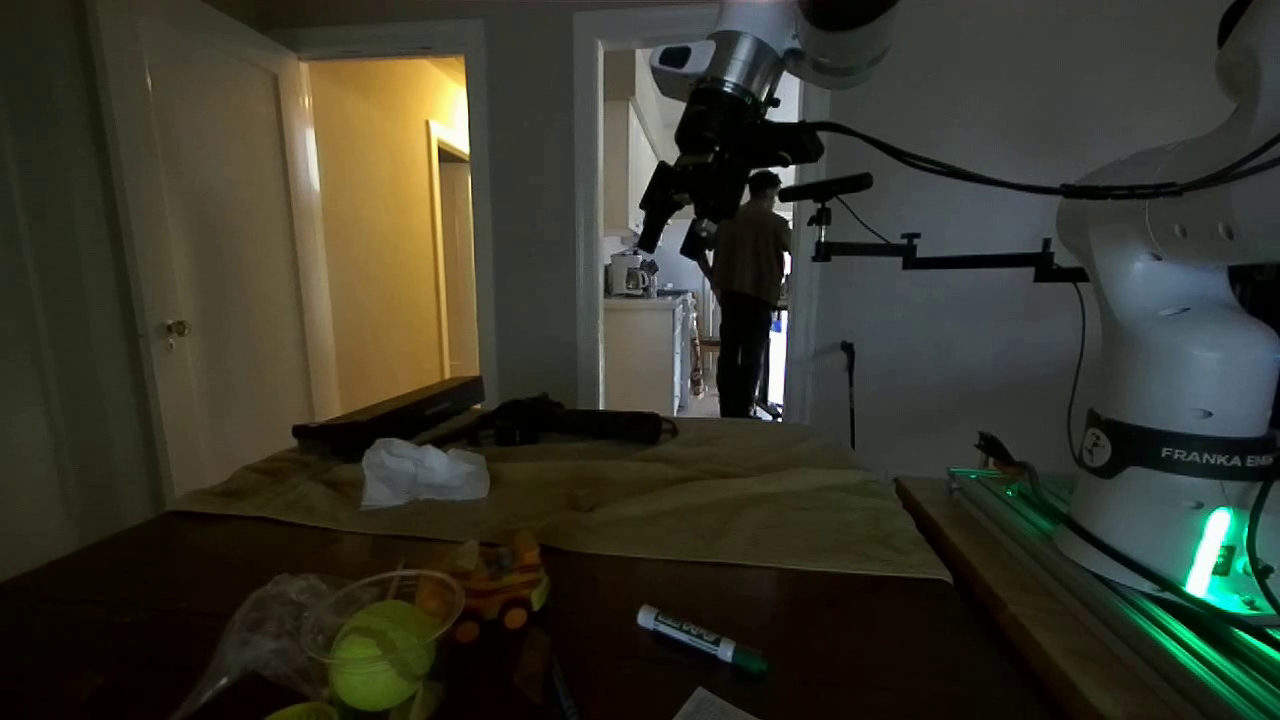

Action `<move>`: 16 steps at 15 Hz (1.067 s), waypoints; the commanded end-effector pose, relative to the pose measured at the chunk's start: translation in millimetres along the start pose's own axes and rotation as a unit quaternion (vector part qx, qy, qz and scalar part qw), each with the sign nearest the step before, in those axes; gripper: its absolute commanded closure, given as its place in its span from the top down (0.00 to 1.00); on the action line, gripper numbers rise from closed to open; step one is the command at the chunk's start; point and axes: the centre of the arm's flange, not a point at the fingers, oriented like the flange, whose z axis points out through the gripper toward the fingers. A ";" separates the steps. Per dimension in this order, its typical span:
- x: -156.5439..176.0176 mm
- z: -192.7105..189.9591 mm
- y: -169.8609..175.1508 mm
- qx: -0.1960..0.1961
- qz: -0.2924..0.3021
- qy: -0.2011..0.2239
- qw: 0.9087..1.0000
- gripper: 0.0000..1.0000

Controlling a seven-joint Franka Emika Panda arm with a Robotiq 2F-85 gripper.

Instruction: Move the toy car forward

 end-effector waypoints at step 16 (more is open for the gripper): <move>146.2 154.5 25.1 0.066 -0.003 0.007 0.998 1.00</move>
